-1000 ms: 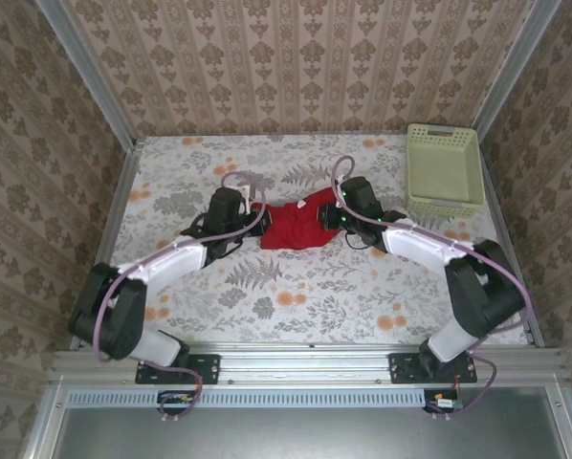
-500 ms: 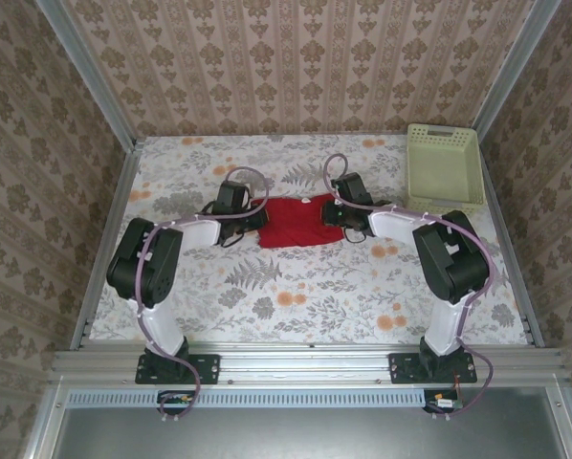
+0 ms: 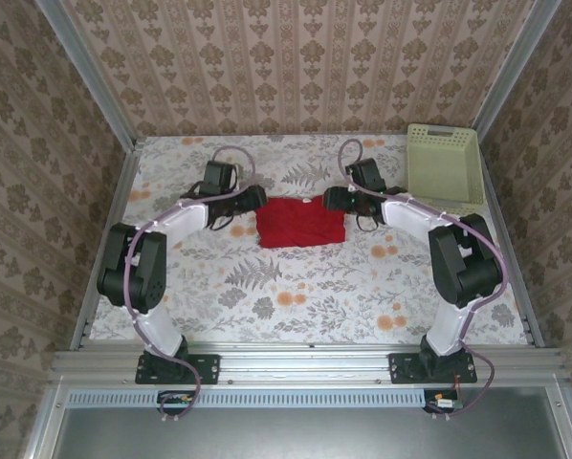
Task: Fold the inside-out t-shirt
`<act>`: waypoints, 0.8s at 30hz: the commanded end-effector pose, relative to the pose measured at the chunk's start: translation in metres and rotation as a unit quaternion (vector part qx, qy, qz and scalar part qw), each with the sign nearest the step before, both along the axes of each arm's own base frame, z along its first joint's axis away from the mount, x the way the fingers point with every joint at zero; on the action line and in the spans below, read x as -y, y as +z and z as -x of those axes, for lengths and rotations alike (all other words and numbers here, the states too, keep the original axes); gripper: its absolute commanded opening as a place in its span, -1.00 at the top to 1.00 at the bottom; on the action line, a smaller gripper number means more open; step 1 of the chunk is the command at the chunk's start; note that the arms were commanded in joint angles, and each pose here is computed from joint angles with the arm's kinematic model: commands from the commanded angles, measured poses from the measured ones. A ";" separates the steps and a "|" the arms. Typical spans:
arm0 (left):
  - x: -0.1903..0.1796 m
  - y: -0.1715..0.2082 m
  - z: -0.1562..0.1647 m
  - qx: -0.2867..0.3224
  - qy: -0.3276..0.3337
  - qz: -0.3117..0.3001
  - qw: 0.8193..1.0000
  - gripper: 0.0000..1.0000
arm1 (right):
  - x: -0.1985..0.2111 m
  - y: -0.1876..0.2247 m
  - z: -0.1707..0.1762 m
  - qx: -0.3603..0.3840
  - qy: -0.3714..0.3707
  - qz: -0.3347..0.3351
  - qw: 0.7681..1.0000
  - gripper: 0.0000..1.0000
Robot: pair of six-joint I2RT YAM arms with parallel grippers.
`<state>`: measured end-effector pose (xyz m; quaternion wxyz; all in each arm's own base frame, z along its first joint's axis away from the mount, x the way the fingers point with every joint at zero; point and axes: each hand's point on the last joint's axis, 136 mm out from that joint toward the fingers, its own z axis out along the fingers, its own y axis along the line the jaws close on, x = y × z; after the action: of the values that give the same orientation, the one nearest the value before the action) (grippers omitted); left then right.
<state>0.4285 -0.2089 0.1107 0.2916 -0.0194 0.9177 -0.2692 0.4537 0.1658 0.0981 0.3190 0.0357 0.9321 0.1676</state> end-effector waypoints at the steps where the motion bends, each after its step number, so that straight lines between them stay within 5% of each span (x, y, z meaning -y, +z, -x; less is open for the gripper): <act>1: 0.014 -0.019 -0.004 -0.041 -0.029 0.005 0.999 -0.43 | -0.015 -0.007 -0.011 -0.029 0.012 -0.036 0.999 -0.62; 5: 0.026 -0.044 -0.014 -0.075 -0.034 0.010 0.997 -0.38 | -0.027 -0.027 -0.024 -0.060 0.016 -0.050 0.997 -0.64; 10: 0.041 -0.046 -0.020 -0.079 -0.048 0.017 0.996 0.01 | -0.034 -0.037 -0.029 -0.081 0.025 -0.050 0.995 -0.54; 13: 0.046 -0.038 -0.021 -0.073 -0.056 0.023 0.995 0.36 | -0.036 -0.036 -0.027 -0.083 0.034 -0.041 0.995 -0.19; 16: 0.047 -0.024 -0.021 -0.057 -0.055 0.028 0.996 0.75 | -0.038 -0.027 -0.025 -0.074 0.042 -0.030 0.996 0.39; 19: 0.042 0.001 -0.020 -0.020 -0.044 0.035 0.998 0.92 | -0.036 -0.006 -0.022 -0.040 0.046 0.005 0.998 0.85; 24: 0.026 0.031 -0.017 0.052 -0.015 0.035 0.998 0.99 | -0.030 0.033 -0.020 0.032 0.038 0.037 0.998 1.00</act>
<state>0.4342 -0.2407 0.1035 0.2613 0.0003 0.9173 -0.3006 0.4714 0.2041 0.0881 0.2806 -0.0051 0.9445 0.1710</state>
